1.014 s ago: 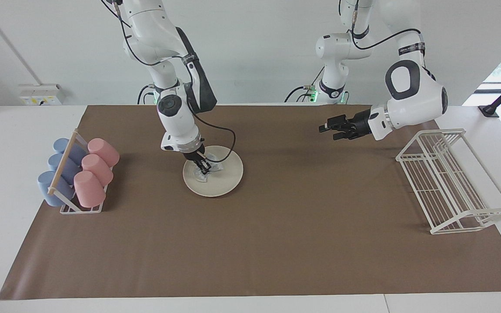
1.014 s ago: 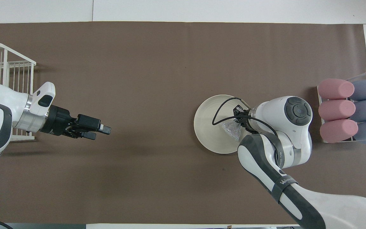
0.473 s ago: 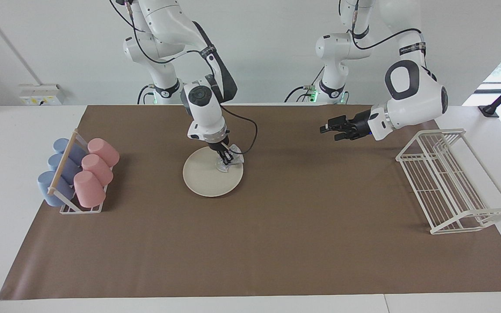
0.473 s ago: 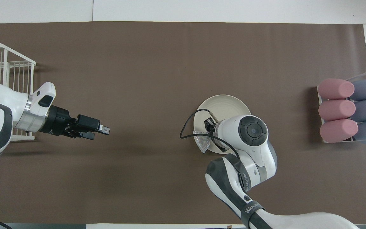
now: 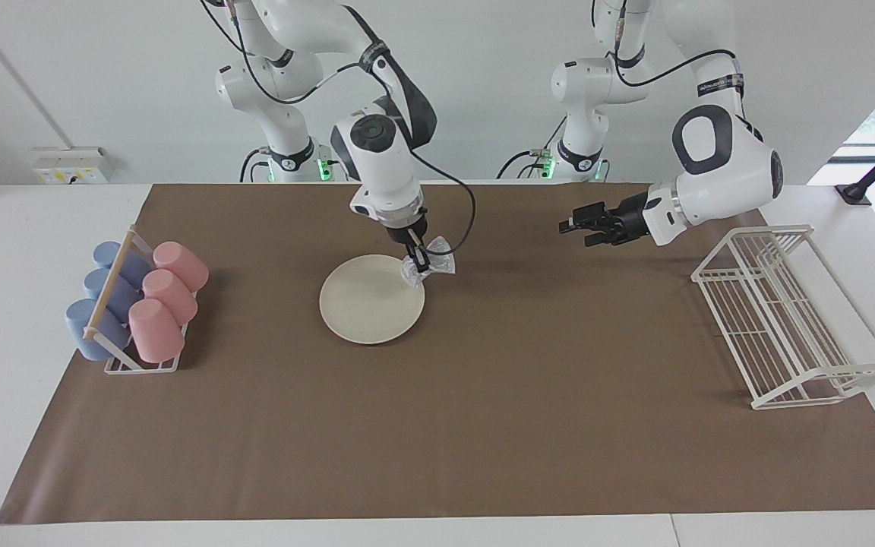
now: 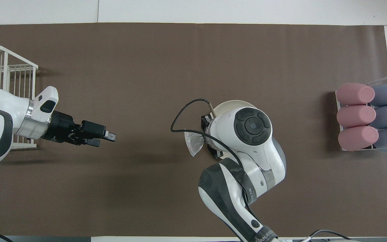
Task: Wipe plate with sponge
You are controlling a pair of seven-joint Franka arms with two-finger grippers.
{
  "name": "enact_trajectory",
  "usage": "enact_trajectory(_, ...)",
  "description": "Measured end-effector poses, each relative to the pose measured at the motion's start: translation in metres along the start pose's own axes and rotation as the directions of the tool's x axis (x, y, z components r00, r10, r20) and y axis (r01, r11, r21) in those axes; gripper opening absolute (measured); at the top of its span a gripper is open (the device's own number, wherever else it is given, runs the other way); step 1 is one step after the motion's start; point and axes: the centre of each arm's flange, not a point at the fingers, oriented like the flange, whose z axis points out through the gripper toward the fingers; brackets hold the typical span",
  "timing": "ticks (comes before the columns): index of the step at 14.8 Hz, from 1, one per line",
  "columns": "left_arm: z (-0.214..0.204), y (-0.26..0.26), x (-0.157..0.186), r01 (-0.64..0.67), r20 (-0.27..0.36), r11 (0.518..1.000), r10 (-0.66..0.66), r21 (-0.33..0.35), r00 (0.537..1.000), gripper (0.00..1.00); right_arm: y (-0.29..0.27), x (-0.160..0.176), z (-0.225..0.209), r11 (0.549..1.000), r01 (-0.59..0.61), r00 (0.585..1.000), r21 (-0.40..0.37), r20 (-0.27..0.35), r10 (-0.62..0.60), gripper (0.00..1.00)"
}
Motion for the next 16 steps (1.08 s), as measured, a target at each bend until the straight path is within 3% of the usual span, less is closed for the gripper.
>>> enact_trajectory(4, 0.006, 0.01, 0.001, -0.059, -0.037, 0.979, 0.052, -0.196, 0.998, 1.0, -0.012, -0.052, -0.051, 0.996, -0.089, 0.995, 0.025, -0.04, 0.09, 0.1)
enact_trajectory(9, 0.021, 0.011, -0.009, -0.135, -0.035, 0.899, 0.132, -0.416, 0.991, 1.0, -0.007, -0.102, -0.046, 0.991, -0.13, 0.99, 0.041, -0.048, 0.132, 0.1)
enact_trajectory(16, 0.068, 0.036, -0.014, -0.161, -0.031, 0.875, 0.166, -0.457, 0.986, 1.0, -0.009, -0.1, -0.047, 0.99, -0.136, 0.989, 0.044, -0.048, 0.139, 0.1)
